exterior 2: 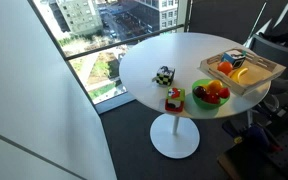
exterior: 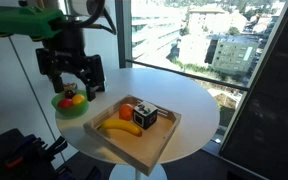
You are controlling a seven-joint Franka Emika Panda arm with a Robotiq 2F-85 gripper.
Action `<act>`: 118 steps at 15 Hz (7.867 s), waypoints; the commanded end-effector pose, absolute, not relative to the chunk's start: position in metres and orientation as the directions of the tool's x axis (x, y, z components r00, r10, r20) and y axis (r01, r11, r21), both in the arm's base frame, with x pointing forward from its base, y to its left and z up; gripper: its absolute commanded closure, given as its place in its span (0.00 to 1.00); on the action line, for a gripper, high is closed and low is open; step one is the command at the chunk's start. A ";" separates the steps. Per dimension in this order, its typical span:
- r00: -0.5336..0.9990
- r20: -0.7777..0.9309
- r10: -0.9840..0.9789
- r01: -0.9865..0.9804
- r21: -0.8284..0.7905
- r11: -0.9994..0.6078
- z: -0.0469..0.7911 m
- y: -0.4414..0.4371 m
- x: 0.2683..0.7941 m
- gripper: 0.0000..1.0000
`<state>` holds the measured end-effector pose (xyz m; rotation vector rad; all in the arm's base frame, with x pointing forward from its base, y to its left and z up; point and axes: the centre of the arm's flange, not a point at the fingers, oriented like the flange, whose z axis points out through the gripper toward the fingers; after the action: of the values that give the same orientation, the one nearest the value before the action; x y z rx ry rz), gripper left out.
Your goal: Remove the plum from the green bowl and place it in the wooden tray
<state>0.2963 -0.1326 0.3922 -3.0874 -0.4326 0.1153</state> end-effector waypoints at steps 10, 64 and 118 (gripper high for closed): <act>0.959 -0.074 0.275 0.274 -0.026 -0.961 0.395 -0.131 0.304 0.00; 0.973 -0.017 0.232 0.232 -0.020 -0.973 0.408 -0.011 0.442 0.00; 0.736 -0.038 0.676 0.677 0.005 -0.736 0.324 0.144 0.438 0.00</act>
<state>0.4423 0.1404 0.3253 -2.9408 -1.1142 0.0923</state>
